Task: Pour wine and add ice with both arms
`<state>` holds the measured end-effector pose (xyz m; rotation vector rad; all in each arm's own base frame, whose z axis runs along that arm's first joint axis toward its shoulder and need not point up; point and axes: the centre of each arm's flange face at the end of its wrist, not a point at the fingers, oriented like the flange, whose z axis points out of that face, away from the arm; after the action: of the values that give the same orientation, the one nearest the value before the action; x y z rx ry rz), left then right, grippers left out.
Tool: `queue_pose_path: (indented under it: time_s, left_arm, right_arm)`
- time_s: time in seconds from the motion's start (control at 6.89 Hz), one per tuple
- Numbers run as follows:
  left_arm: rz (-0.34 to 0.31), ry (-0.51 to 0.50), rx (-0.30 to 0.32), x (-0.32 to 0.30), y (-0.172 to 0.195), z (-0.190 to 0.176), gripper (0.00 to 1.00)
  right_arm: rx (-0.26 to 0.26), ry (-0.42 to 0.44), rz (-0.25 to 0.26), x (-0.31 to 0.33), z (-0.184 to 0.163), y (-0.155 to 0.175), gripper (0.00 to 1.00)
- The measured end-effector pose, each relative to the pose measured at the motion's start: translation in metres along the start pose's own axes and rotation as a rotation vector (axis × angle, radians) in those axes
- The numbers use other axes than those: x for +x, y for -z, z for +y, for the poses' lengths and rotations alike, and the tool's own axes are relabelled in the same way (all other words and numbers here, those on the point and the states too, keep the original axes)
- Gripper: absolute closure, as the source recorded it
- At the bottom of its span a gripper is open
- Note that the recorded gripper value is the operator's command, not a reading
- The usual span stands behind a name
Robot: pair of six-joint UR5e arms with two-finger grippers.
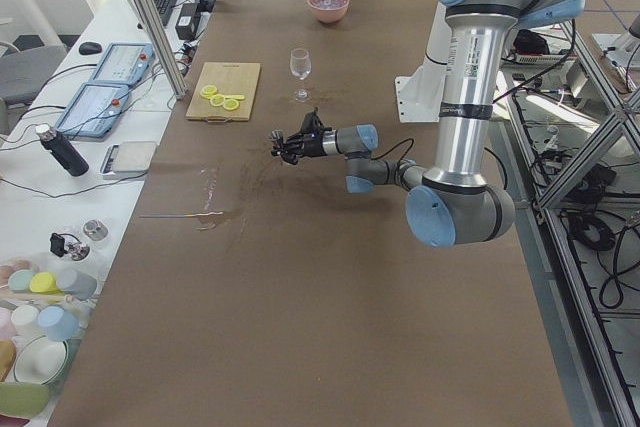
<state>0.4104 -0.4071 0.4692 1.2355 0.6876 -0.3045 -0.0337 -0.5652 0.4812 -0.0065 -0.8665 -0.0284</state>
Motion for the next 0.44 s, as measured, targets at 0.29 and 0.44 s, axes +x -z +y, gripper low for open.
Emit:
queue_pose_path:
  time_s: [0.29, 0.44]
  left_arm:
    - [-0.007, 0.004, 0.013, 0.008, 0.0, 0.006, 1.0]
    - [-0.014, 0.009, 0.009, 0.008, -0.001, 0.015, 1.0]
  right_arm:
    - [-0.001, 0.001, 0.0, 0.0, 0.0, -0.001, 0.0]
    - [-0.001, 0.001, 0.0, 0.0, 0.0, -0.001, 0.0]
